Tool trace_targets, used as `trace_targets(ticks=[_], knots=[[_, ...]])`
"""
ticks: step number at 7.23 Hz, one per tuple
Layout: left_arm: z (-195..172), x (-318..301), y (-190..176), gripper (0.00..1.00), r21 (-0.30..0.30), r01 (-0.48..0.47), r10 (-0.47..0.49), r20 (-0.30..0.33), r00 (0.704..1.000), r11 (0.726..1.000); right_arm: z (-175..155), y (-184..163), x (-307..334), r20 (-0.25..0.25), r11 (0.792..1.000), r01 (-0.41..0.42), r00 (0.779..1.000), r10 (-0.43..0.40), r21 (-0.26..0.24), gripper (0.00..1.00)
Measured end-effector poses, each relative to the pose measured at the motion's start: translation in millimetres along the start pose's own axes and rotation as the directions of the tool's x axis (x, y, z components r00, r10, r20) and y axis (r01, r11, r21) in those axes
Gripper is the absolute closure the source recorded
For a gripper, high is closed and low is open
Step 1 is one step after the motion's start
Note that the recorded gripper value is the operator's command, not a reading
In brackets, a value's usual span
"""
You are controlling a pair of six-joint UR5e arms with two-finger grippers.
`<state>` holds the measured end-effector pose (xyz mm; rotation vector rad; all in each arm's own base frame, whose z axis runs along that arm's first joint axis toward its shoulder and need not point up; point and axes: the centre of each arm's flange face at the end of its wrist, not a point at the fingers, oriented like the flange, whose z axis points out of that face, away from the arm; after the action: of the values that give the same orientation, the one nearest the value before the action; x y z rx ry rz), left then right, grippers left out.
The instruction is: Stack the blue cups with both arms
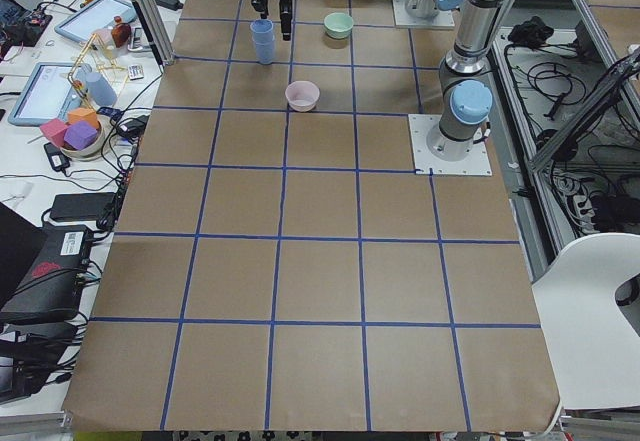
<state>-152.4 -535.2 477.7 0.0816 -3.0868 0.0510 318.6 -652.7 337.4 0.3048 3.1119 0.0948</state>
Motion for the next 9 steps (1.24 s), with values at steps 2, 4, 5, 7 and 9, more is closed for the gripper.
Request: trace_targets(ticks=[2,4,5,7,9], knots=[[0,0,0,0.0,0.0,-0.001,0.001,0.0,1.0,1.0,-15,-9,11,0.01,1.0,-0.007,1.0,0.007,0.021,0.1],[0,0,0,0.0,-0.001,-0.001,0.001,0.001,1.0,1.0,-59,-28,61,0.02,0.997,0.038,0.999,-0.039,0.071,0.0],[1,0,0,0.0,-0.002,-0.001,0.001,0.001,1.0,1.0,-82,-31,95,0.011,0.994,0.075,0.997,-0.076,0.082,0.0],[0,1,1,0.0,-0.002,-0.001,0.001,0.002,1.0,1.0,-117,8,163,-0.046,0.988,0.156,0.987,-0.156,0.005,0.0],[0,1,1,0.0,-0.001,-0.002,0.002,0.002,1.0,1.0,-137,63,196,-0.068,0.982,0.183,0.981,-0.179,0.048,0.0]])
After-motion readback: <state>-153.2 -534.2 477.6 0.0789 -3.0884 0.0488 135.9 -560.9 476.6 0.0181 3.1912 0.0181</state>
